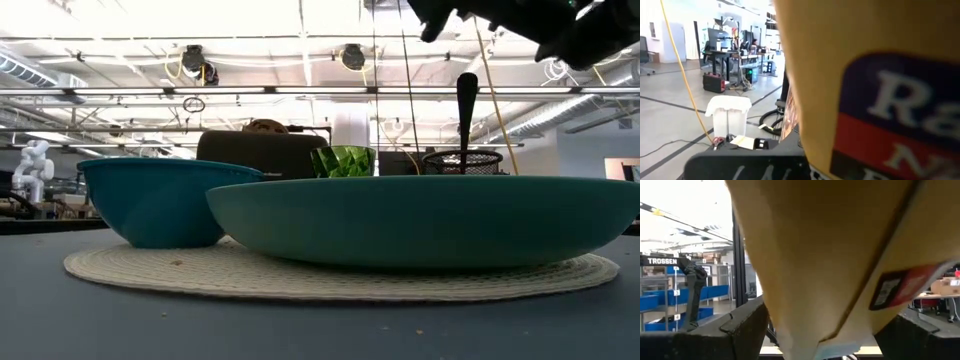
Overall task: Arrange a breakfast setting
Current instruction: Pour the cereal from the purple cereal box into the blue bowl
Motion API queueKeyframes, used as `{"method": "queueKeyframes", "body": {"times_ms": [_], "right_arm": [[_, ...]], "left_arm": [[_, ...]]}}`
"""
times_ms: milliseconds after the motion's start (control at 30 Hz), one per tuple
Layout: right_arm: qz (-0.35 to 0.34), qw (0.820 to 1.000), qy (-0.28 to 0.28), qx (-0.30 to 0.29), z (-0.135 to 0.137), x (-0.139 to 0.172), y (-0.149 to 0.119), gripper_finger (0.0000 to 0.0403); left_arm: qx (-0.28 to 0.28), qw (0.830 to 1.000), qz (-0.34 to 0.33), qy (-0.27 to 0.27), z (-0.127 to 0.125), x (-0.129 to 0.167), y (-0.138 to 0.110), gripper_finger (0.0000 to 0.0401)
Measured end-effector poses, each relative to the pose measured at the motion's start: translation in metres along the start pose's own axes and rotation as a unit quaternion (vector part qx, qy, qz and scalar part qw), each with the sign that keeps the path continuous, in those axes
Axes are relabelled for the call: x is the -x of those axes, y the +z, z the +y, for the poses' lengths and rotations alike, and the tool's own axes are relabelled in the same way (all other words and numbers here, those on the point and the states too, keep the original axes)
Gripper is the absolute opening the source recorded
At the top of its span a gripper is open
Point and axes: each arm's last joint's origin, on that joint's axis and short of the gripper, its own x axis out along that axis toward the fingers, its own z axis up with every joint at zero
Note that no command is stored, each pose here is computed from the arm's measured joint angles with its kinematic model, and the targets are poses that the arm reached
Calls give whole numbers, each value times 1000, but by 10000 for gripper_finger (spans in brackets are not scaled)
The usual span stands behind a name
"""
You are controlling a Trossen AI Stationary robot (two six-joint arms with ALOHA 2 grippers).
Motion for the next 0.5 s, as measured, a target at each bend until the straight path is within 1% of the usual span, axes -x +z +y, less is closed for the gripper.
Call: {"method": "queueKeyframes", "body": {"times_ms": [267, 367, 500], "right_arm": [[-35, 999, 4, 17, 0, -5, 0, 301], [-38, 999, 4, 20, 0, -5, -1, 283], [-38, 999, 6, 21, 0, -5, -1, 246]], "left_arm": [[-1, 1000, 2, -2, 0, 0, 0, 4], [-1, 1000, 3, -2, 0, 0, -1, 5], [-3, 1000, 7, -2, 0, 0, -1, 13]]}}
